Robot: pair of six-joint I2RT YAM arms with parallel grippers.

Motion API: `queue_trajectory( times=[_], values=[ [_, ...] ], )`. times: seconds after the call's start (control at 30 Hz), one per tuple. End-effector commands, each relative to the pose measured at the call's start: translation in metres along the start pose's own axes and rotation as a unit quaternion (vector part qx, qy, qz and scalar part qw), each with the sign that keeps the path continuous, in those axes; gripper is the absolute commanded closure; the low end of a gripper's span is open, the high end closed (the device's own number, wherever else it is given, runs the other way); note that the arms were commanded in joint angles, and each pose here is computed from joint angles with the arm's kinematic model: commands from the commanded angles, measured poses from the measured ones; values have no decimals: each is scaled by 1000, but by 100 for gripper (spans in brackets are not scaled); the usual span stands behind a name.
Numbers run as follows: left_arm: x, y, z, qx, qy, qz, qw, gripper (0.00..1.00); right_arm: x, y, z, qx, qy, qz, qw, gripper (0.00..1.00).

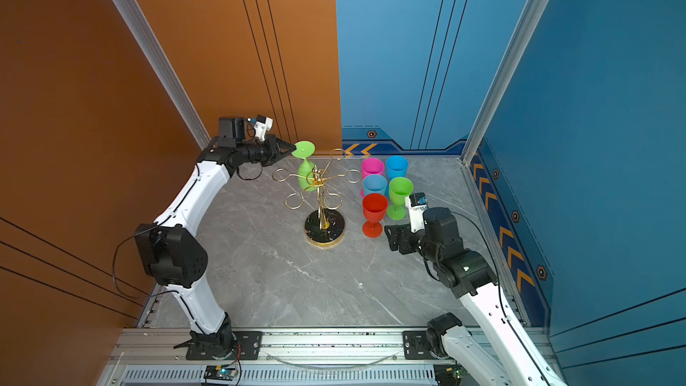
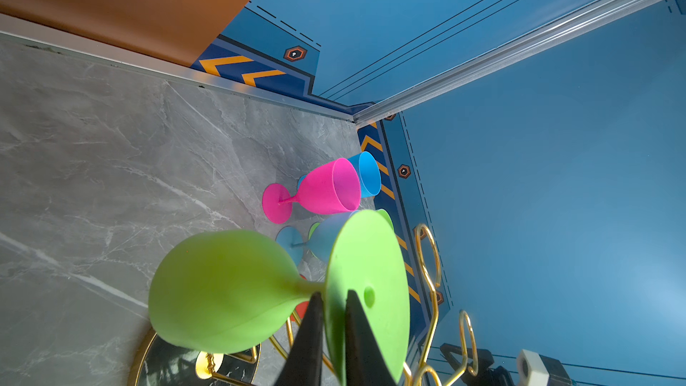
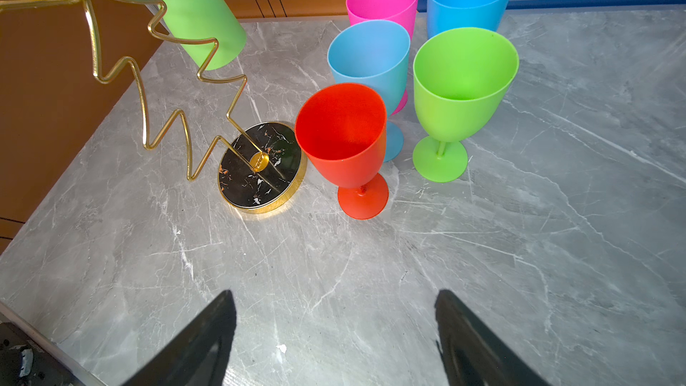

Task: Take the wine glass off the wine glass rack
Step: 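Close the left gripper on the green glass foot on the rack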

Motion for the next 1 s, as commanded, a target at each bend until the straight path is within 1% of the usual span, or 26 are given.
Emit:
queue_trajectory(
  times=[0.0,0.3,0.43,0.63,0.97],
  values=[
    [-2,-5,2,5,2,-2,1000,89,8,-5,-2,7,10,9,1000,15],
    [-2,-14,-3,14,0,0,1000,94,8,-5,-2,6,9,8,1000,15],
    [-3,-19,-5,33,-6,-9,999,94,8,-5,-2,6,10,8,1000,15],
    [-6,-28,-8,55,-17,-16,998,98,7,-4,-2,5,9,9,1000,15],
    [-4,-35,-16,64,-28,-21,997,100,7,-4,-2,4,9,9,1000,15]
  ],
)
Point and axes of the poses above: each gripper's point midway between its finger pads, its own z axis out along the fingers, its own y axis along the line the jaws close on, x = y × z, the point moved 4 cm from there along -z, back along the fingers, and after that the axes turned 10 degrees about z, right-handed, at the moved point
